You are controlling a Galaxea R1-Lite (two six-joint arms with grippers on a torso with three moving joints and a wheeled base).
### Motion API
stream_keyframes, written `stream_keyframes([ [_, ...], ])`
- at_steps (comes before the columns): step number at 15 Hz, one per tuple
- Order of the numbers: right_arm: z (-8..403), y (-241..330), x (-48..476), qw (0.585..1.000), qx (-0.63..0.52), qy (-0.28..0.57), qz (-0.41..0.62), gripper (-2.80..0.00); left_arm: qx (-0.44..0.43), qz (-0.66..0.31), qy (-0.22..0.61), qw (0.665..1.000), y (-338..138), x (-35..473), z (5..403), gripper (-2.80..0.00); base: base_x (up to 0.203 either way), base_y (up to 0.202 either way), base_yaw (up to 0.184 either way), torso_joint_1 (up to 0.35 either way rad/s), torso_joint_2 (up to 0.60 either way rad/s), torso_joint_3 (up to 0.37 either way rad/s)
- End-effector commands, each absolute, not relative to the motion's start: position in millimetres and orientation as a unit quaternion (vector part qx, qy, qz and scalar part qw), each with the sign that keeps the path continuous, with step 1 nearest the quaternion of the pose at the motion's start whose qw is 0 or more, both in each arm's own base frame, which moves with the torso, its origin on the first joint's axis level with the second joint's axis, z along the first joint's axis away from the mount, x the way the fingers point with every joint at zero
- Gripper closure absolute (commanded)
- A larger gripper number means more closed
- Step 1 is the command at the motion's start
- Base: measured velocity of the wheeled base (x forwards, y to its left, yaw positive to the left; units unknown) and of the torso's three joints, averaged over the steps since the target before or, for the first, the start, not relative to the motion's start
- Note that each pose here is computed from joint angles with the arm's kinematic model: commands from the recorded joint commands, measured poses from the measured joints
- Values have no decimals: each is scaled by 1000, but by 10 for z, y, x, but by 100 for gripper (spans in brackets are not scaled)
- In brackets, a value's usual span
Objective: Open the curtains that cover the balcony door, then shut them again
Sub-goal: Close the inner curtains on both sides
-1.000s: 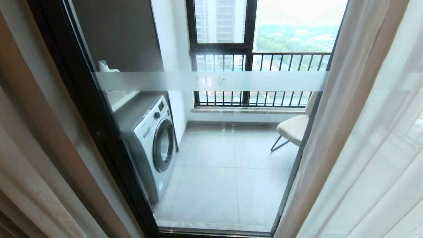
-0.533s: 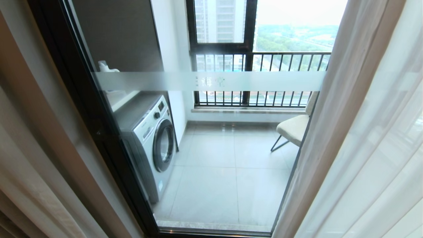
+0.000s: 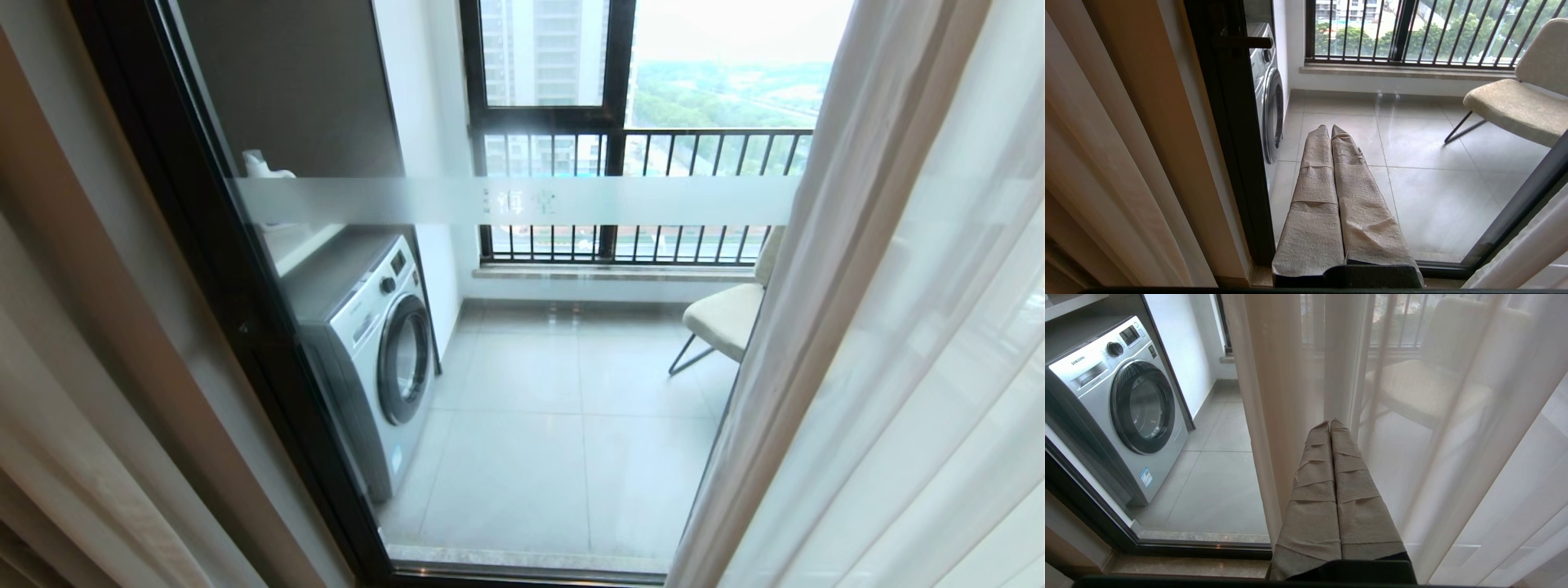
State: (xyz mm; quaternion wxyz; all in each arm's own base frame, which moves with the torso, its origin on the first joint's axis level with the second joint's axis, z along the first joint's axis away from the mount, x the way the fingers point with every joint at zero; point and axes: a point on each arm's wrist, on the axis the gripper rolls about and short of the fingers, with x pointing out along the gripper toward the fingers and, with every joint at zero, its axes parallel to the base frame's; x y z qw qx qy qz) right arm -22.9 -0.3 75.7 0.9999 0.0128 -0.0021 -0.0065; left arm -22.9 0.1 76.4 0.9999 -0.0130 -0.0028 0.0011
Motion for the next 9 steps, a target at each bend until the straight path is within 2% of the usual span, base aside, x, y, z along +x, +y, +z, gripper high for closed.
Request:
stream_keyframes([
  [1, 758, -3, -228, 1000, 14, -2, -7, 0, -12, 2, -2, 1000, 2, -229, 762, 0, 0, 0, 0, 0, 0, 0],
  [9, 758, -3, -228, 1000, 7, -2, -6, 0, -13, 3, -3, 1000, 2, -229, 764, 0, 0, 0, 0, 0, 0, 0],
])
